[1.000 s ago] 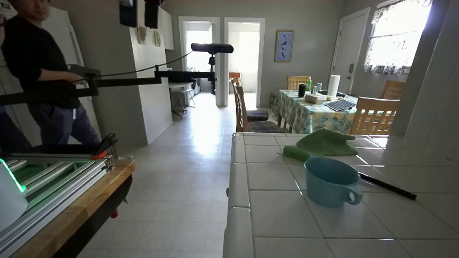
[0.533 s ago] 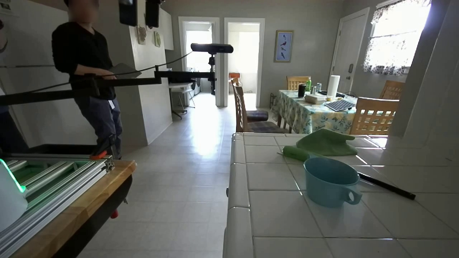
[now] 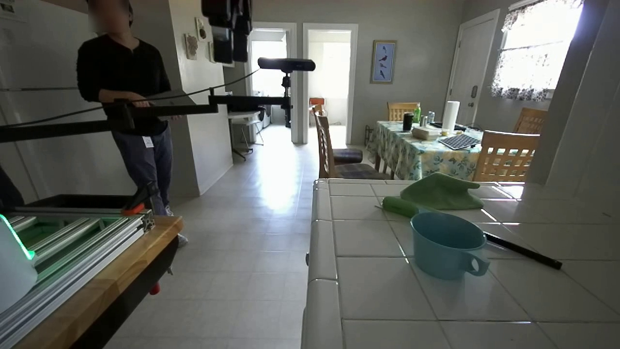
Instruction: Move the blue cup backwards.
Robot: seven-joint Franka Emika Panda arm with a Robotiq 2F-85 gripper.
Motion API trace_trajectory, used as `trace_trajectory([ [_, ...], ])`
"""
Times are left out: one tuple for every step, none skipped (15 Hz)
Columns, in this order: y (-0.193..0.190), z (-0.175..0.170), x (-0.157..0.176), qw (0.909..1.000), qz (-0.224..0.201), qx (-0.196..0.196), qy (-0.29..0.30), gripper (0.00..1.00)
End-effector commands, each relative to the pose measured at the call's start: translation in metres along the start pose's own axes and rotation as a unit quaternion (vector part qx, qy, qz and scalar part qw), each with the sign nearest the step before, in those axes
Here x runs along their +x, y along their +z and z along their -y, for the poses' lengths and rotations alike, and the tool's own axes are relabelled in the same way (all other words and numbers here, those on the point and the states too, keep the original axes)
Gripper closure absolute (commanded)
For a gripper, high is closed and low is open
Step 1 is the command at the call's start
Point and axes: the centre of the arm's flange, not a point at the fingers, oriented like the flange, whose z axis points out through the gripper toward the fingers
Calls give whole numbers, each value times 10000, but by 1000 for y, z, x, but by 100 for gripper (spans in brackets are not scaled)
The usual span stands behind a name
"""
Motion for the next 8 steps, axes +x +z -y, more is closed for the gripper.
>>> trace_trajectory([
  [15,27,26,9997,-218,76,127,0],
  [20,35,32,9995,-279,88,98,0],
  [26,45,39,9992,-394,79,67,0],
  [33,54,46,9989,-462,105,-4,0],
  [40,64,52,9983,-536,152,-142,0],
  [46,72,55,9980,-553,194,-246,0],
  [55,79,58,9974,-567,250,-376,0],
  [62,86,60,9970,-559,278,-460,0],
])
